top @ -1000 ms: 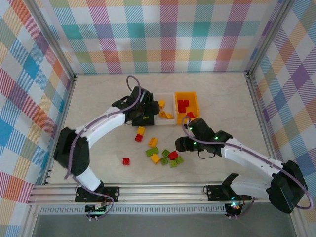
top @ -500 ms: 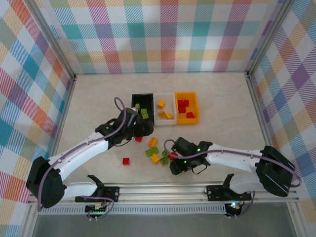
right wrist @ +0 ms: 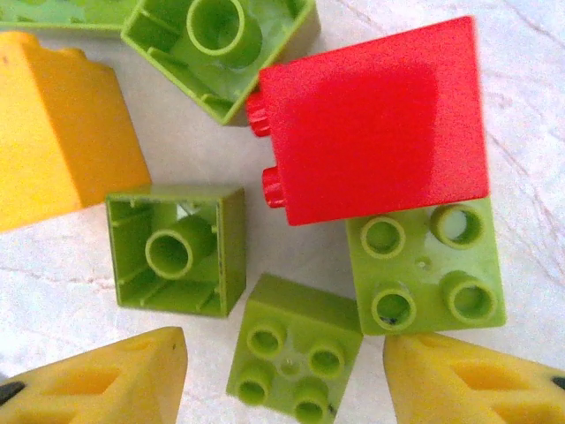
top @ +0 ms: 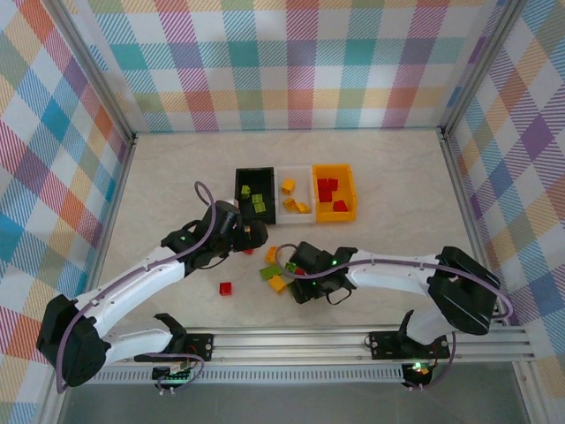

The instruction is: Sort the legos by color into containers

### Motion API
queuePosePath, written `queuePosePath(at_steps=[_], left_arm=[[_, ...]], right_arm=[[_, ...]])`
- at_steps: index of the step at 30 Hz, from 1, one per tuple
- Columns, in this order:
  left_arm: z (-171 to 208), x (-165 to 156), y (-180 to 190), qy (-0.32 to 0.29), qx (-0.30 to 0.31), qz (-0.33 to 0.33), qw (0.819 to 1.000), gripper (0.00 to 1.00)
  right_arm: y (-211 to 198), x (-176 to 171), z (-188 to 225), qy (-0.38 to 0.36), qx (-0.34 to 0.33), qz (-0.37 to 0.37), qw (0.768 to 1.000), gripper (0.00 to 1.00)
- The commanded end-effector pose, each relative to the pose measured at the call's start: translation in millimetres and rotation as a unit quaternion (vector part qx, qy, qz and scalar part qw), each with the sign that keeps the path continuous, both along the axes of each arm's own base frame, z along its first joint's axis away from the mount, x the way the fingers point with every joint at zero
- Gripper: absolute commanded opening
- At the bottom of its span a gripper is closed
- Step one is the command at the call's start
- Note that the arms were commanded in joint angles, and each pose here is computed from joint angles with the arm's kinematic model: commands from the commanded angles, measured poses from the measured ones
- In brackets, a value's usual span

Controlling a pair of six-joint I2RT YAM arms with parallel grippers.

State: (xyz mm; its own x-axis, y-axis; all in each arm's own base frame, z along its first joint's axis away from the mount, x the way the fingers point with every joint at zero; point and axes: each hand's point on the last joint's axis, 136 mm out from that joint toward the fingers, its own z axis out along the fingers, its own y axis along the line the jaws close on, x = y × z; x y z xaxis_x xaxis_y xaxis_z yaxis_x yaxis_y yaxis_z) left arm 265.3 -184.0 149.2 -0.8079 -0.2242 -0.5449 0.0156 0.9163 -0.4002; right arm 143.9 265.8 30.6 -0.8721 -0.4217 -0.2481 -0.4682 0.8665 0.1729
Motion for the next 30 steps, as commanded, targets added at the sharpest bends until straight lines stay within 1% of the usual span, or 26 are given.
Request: queuePosePath(at_steps=[1,5,8,13,16,20,22,24,26,30], left_arm=[[-5.9,-3.5,10.0,0.006,0.010,0.012,1.000,1.00],[-7.9,-3.6,13.5,0.006,0.014,0.017,1.000,1.00],[-8.4,-3.5,14.9,0.006,0.013,0.019,1.000,1.00],[-6.3,-5.1,17.9,0.004,0.016,0.020,1.000,1.00],[-5.6,-7.4,22.6,0.003,0.022,0.025,0.999,1.00],[-8.8,-14.3,32.0,0.008,0.030,0.032,0.999,1.00],[-11.9,-19.3,37.9,0.012,0.032,0.038,0.999,1.00],[-16.5,-25.5,44.0,0.017,0.031,0.046,0.998,1.00],[-20.7,-32.5,49.5,0.019,0.027,0.052,0.998,1.00],[-23.6,-41.8,56.7,0.020,0.021,0.059,0.998,1.00]], right_arm=[[-3.9,-0.5,-5.7,-0.001,-0.030,0.002,1.000,0.59],[-6.0,-6.8,-13.6,0.001,-0.050,0.011,0.999,0.56],[-6.0,-7.4,-16.6,0.000,-0.056,0.010,0.998,0.48],[-7.2,-7.7,-9.2,-0.006,-0.045,0.008,0.999,0.34],[-6.8,-8.9,6.0,-0.013,-0.026,0.015,0.999,0.29],[7.7,-1.6,46.6,-0.041,0.025,0.041,0.998,0.27],[19.7,13.9,66.7,-0.051,0.054,0.043,0.996,0.26],[33.3,38.4,84.0,-0.065,0.084,0.038,0.994,0.25],[52.3,68.9,101.9,-0.083,0.109,0.038,0.990,0.25],[91.3,129.2,125.2,-0.110,0.140,0.036,0.983,0.24]])
